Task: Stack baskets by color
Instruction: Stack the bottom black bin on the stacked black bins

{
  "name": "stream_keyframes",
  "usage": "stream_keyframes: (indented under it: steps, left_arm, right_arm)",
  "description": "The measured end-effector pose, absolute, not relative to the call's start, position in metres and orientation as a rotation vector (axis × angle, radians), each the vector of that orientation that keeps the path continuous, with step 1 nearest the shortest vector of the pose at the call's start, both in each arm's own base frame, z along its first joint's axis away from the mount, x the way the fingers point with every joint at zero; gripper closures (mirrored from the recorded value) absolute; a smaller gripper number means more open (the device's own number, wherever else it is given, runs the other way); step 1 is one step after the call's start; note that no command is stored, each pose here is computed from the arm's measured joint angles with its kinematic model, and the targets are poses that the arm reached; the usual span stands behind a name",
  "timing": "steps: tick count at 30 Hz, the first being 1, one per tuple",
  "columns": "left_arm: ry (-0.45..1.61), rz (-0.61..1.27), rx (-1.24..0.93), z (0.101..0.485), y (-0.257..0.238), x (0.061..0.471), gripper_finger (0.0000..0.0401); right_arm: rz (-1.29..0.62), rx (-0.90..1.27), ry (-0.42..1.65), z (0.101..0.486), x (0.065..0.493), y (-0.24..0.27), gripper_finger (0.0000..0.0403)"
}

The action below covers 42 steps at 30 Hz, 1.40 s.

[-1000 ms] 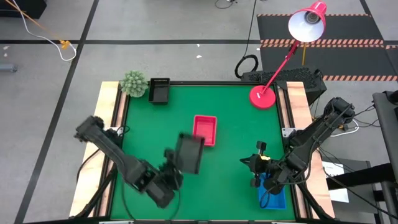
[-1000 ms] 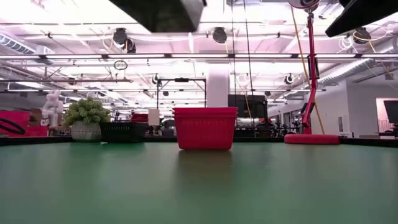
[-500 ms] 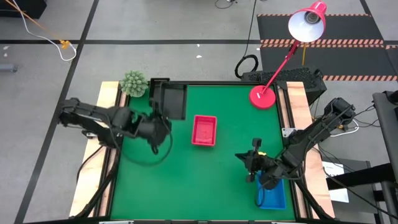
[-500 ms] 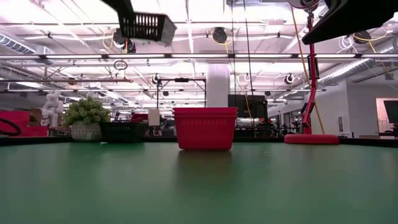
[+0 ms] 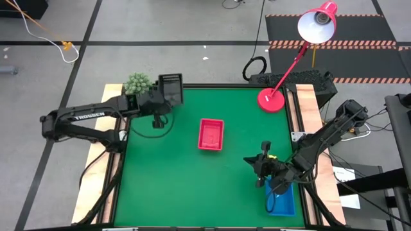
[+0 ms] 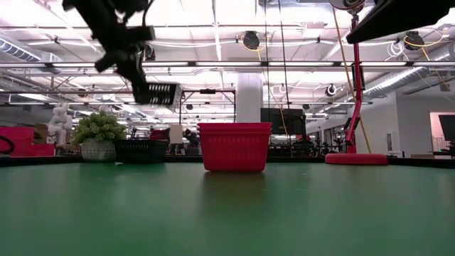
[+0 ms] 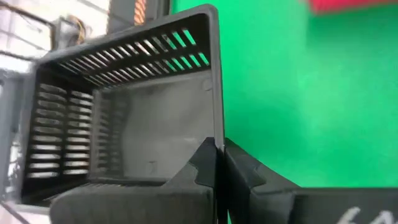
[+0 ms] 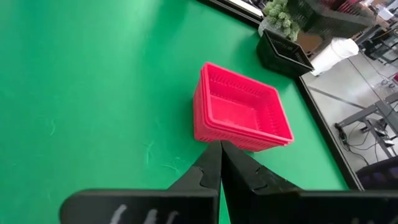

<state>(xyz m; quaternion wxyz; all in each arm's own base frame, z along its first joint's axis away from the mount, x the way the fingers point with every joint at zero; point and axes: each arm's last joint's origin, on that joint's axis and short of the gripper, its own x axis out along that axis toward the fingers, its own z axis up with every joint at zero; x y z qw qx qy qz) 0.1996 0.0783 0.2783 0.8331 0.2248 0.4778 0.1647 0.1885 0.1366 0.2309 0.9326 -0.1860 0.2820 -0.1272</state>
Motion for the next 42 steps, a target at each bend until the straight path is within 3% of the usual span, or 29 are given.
stream_keyframes:
  steps: [14, 27, 42]
  left_arm:
    - [1.076, 0.402, 0.57, 0.244, 0.121, 0.18, 0.039]
    - [1.152, 0.224, 0.544, 0.23, 0.141, 0.165, 0.0391]
    - [1.185, 0.195, 0.489, 0.223, 0.154, 0.154, 0.0394]
  right_arm:
    - [-0.25, -0.352, 0.558, 0.241, 0.182, 0.131, 0.0403]
    - [-0.227, -0.346, 0.571, 0.24, 0.182, 0.132, 0.0403]
    - [-0.206, -0.34, 0.581, 0.24, 0.182, 0.133, 0.0403]
